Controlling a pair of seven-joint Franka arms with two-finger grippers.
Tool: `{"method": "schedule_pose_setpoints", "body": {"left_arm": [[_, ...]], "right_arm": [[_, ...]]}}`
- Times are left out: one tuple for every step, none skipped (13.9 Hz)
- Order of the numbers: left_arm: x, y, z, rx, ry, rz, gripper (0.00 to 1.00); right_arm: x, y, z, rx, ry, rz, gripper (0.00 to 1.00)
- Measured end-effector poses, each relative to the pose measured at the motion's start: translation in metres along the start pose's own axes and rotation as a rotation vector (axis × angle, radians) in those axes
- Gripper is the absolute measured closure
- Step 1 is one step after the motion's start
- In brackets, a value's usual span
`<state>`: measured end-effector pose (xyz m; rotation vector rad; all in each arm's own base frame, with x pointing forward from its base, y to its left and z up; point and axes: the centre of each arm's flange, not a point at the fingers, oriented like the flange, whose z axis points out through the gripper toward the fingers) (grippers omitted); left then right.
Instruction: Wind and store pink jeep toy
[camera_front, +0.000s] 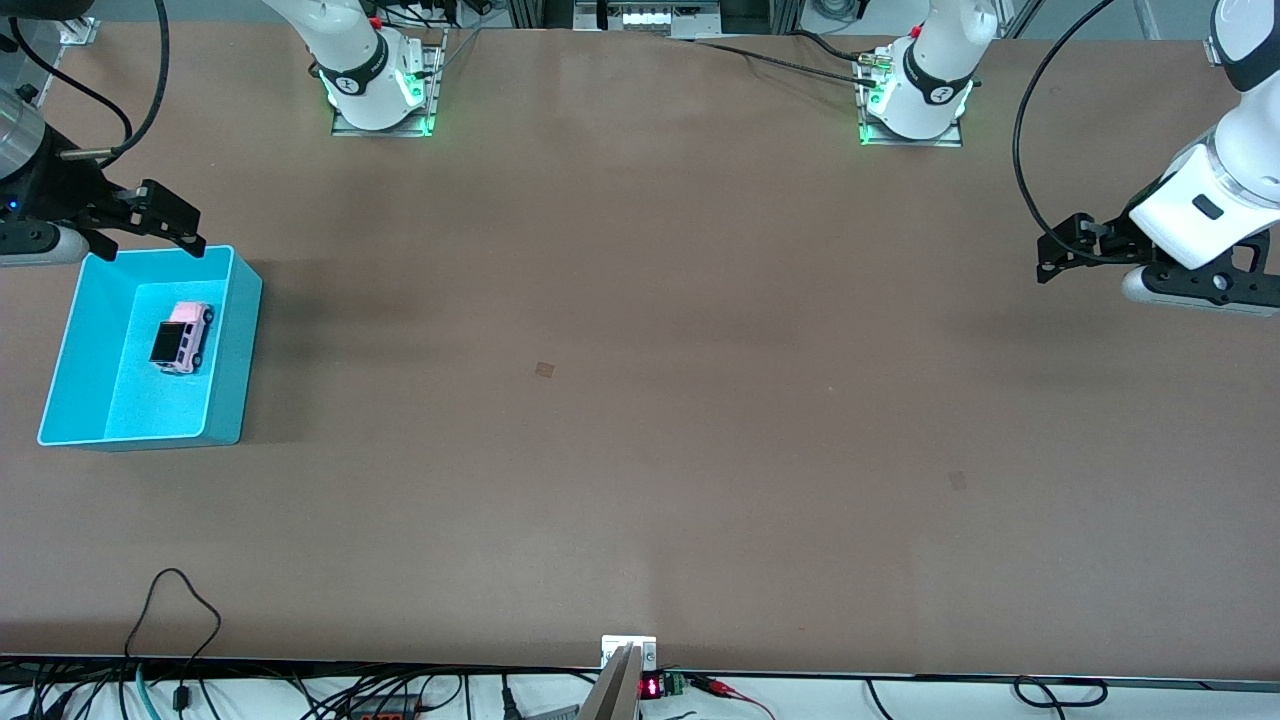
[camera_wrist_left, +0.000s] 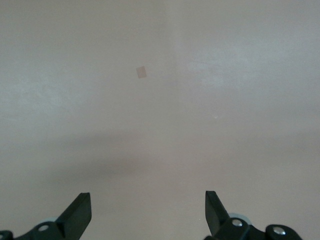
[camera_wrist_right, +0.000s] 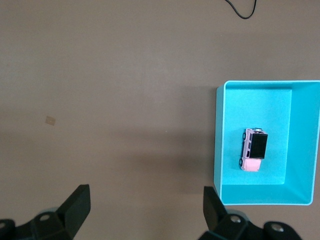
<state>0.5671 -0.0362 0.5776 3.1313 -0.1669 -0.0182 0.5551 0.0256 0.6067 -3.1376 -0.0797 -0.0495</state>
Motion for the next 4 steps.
{"method": "schedule_pose_setpoints", "body": {"left_arm": [[0.0000, 0.0001, -0.0002, 0.000, 0.000, 0.000, 0.00], [0.0000, 0.0002, -0.0003, 0.000, 0.001, 0.000, 0.00], [0.0001, 0.0001, -0.0004, 0.000, 0.001, 0.000, 0.00], [0.0001, 0.0001, -0.0005, 0.000, 0.001, 0.000, 0.00]], "right_arm": [[0.0007, 0.0002, 0.0001, 0.000, 0.000, 0.002, 0.00], [0.0020, 0.0004, 0.0006, 0.000, 0.000, 0.003, 0.00], [0.0043, 0.0007, 0.0002, 0.000, 0.002, 0.004, 0.00], [0.0067, 0.0016, -0.0002, 0.000, 0.004, 0.006, 0.00]]}}
